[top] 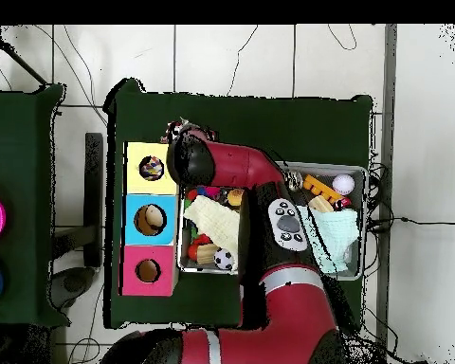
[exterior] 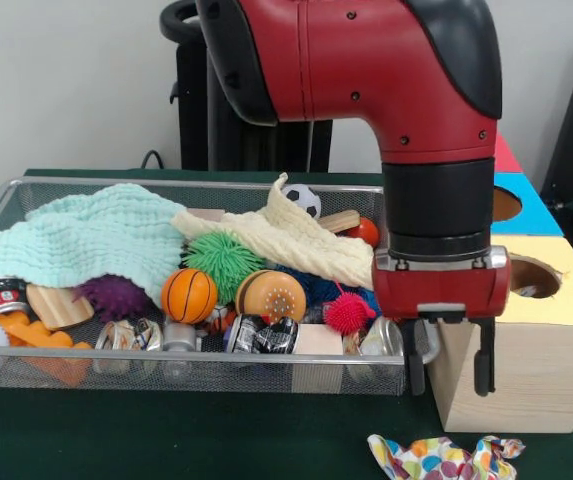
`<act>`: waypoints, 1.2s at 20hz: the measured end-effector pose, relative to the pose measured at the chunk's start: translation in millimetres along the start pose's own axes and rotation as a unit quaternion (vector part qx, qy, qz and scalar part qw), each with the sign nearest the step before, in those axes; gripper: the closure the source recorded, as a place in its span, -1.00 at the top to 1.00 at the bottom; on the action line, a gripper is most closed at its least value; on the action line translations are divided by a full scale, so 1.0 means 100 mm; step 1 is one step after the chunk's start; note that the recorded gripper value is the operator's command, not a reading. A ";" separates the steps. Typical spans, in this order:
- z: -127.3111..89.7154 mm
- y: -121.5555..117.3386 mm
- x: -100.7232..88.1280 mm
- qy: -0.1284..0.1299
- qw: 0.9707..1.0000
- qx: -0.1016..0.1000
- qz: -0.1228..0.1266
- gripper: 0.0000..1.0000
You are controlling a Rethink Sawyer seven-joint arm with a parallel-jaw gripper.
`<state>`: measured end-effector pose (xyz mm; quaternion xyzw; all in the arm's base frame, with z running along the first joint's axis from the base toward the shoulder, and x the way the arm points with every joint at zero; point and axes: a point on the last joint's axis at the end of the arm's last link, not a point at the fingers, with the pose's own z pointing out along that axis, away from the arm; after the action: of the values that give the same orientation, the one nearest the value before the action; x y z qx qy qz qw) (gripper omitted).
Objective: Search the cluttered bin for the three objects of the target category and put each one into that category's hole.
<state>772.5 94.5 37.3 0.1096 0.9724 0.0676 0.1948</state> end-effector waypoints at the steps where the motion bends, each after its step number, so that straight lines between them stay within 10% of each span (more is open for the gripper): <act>1: 0.01 -0.01 0.01 0.001 1.000 0.000 0.001 1.00; 24: 0.43 -0.09 0.15 0.018 0.999 -0.018 0.019 1.00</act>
<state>774.6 93.4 -9.4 0.1233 0.9720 0.0910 0.1779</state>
